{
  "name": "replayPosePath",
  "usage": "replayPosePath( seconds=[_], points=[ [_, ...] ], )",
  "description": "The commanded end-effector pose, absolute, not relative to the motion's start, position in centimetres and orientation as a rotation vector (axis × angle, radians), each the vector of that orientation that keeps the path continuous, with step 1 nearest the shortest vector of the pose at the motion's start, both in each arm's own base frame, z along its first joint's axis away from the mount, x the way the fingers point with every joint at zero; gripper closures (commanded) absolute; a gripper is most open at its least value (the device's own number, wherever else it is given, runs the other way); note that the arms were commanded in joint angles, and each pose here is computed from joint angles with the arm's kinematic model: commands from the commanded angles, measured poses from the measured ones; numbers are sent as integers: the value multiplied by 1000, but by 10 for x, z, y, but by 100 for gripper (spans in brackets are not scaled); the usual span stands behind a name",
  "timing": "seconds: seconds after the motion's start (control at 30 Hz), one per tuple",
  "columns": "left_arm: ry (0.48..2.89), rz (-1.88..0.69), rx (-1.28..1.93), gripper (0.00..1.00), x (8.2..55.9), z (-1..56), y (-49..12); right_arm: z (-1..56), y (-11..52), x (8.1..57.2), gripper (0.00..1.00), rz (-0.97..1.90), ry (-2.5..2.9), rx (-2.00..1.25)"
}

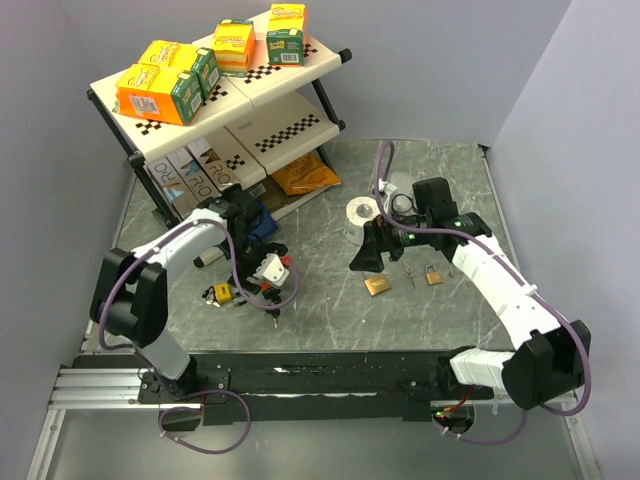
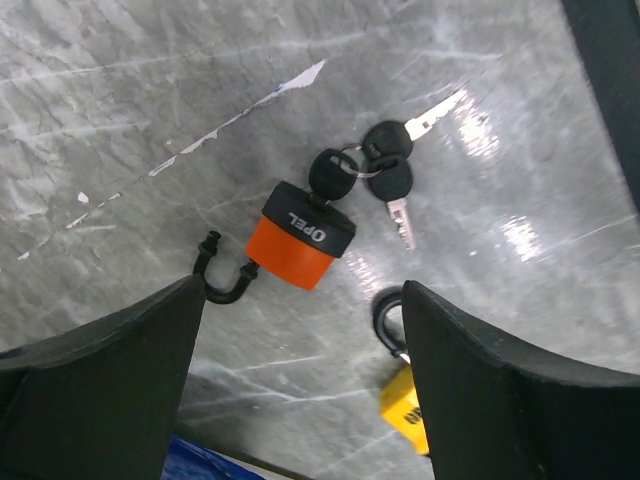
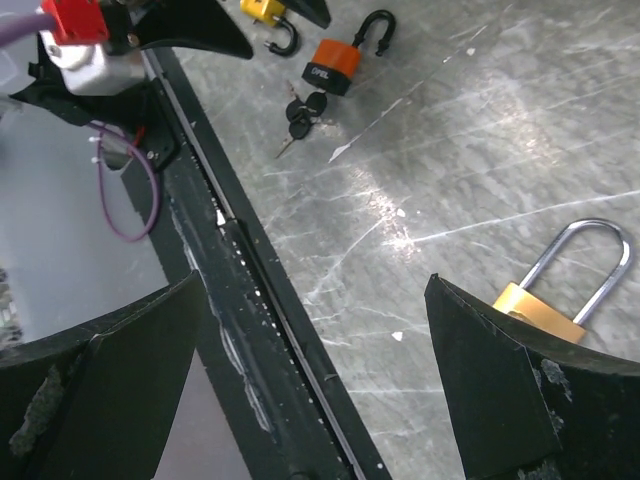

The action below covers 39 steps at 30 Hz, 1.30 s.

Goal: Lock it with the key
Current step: Pick up the lock from the center of the board.

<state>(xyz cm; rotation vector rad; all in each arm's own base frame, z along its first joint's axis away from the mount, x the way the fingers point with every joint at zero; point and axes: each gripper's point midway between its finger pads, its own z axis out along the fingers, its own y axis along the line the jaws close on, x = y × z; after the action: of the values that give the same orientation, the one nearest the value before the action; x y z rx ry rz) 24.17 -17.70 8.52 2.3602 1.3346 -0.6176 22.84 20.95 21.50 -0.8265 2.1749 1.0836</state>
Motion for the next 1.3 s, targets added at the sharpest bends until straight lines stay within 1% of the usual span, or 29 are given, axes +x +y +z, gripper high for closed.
replayPosePath(
  seconds=[0.0,0.3,0.6,0.67,0.7,0.77,0.8,0.87,0.9,1.0,1.03,1.07,1.1,1.17,1.2,1.23,1.27],
  points=[
    [1175,-595,2433,16,251,73,-185,226,215,228,1,1173,2143,-844],
    [1144,-624,2478,20,258,49,-193,229,215,229,1,1224,2154,-830],
    [1153,-636,2535,28,250,23,-189,229,215,230,1,1258,2167,-813],
    [1169,-652,2543,31,246,16,-189,230,215,230,1,1264,2167,-812],
    [1189,-655,2544,34,245,14,-189,230,215,231,1,1264,2169,-806],
    [1200,-660,2551,38,243,10,-191,230,214,231,1,1271,2169,-804],
    [1226,-666,2544,42,241,9,-191,230,215,230,1,1271,2169,-807],
    [1230,-646,2533,47,240,8,-199,229,214,230,1,1267,2174,-805],
    [1256,-647,2530,56,237,7,-199,230,214,230,1,1267,2172,-805],
    [1259,-624,2509,72,231,12,-212,229,212,229,1,1269,2174,-784],
    [1235,-630,2488,74,229,20,-219,227,212,228,1,1276,2183,-778],
    [1263,-642,2458,76,227,26,-223,228,210,228,1,1276,2182,-766],
    [1269,-644,2424,82,228,33,-229,227,210,228,1,1273,2187,-760],
    [1288,-675,2326,87,228,57,-245,223,207,229,1,1260,2215,-717],
    [1299,-687,2285,91,229,66,-250,220,204,234,1,1232,2225,-692],
    [1282,-714,2223,93,226,84,-259,216,203,234,1,1233,2254,-653],
    [1330,-734,2151,95,228,96,-265,213,201,236,1,1224,2266,-629]
  ],
)
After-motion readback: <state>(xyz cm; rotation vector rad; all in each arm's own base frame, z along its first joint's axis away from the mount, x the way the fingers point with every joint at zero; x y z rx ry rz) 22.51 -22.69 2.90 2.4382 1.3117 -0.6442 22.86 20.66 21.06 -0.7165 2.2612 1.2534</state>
